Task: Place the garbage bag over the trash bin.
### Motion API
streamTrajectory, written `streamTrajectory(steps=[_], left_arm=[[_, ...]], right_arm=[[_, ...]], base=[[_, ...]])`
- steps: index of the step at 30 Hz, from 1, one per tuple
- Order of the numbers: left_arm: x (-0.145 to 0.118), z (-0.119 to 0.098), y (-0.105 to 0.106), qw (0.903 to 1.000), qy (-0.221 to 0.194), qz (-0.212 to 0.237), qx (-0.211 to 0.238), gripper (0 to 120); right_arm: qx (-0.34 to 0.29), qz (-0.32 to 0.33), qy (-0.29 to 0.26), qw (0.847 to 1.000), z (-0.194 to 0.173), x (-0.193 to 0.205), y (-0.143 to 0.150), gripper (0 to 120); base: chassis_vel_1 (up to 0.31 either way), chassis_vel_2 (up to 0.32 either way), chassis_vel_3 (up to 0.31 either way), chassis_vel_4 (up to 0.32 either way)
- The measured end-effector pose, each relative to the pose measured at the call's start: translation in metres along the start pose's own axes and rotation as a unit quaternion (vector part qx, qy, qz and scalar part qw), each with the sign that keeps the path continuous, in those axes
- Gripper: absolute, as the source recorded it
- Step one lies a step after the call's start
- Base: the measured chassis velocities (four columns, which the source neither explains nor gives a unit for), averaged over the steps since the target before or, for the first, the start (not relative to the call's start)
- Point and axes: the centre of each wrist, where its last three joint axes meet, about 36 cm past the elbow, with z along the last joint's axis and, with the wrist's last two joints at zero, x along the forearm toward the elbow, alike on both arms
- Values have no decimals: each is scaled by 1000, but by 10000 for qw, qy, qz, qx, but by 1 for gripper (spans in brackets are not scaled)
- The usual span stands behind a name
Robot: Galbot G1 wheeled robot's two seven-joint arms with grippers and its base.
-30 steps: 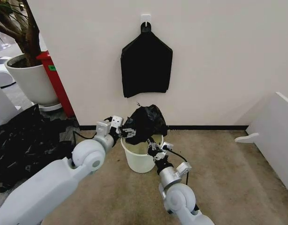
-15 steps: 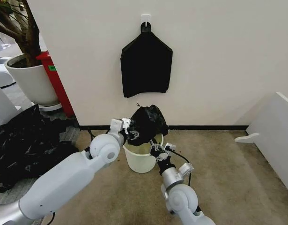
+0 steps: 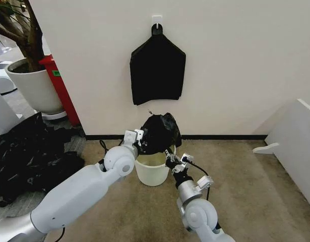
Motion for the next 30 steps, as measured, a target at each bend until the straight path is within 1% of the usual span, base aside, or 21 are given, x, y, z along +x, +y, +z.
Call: streamTrajectory(steps=[1,5,6,8,11,14,15,16,17,21,23,24,25,26,28,29,30], left_arm=[[0,1,-2,10000,-71,-34,10,0],[0,3,-7,9993,-341,-121,-21,0],[1,3,-8,9990,-418,-138,-16,0],[1,3,-8,9987,-478,-150,-1,0],[-7,6,-10,9955,-908,-254,15,0],[-13,8,-11,9916,-1258,-274,-74,0],[-14,8,-11,9906,-1338,-263,-94,0],[-14,8,-11,9906,-1338,-263,-94,0],[-15,7,-11,9893,-1432,-242,-112,0],[-18,8,-13,9841,-1760,-145,-196,0],[-18,10,-14,9811,-1914,-89,-285,0],[-18,10,-14,9811,-1914,-89,-285,0],[-18,11,-14,9799,-1968,-57,-320,0],[-18,14,-17,9785,-2028,7,-366,0],[-20,19,-23,9775,-2062,102,-423,0],[-22,20,-25,9771,-2076,132,-442,0],[-23,20,-28,9760,-2117,184,-472,0]], right_arm=[[28,9,6,10000,1,1,0,0],[229,41,45,9997,6,8,-2,0],[297,51,39,9995,6,9,-3,4],[379,61,23,9993,7,10,-4,5],[979,152,-58,9951,10,20,-11,18],[1619,263,-2,9865,7,37,-19,30],[1818,309,29,9828,4,43,-22,34],[1818,309,29,9828,4,43,-22,34],[2016,373,55,9787,0,50,-24,39],[2743,666,-50,9593,-24,69,-34,55],[2923,734,-179,9533,-43,70,-27,62],[2923,734,-179,9533,-43,70,-27,62],[2948,753,-216,9523,-51,68,-23,66],[2878,792,-261,9540,-71,60,-11,73],[2664,869,-272,9596,-98,45,4,82],[2607,885,-262,9610,-104,42,6,84],[2474,928,-193,9643,-116,34,11,88]], base=[[0,0,0,0],[0,0,0,0],[0,0,0,0],[0,0,0,0],[0,0,0,0],[0,0,0,0],[0,0,0,0],[0,0,0,0],[0,0,0,0],[0,0,0,0],[0,0,0,0],[0,0,0,0],[0,0,0,0],[0,0,0,0],[0,0,0,0],[0,0,0,0],[0,0,0,0]])
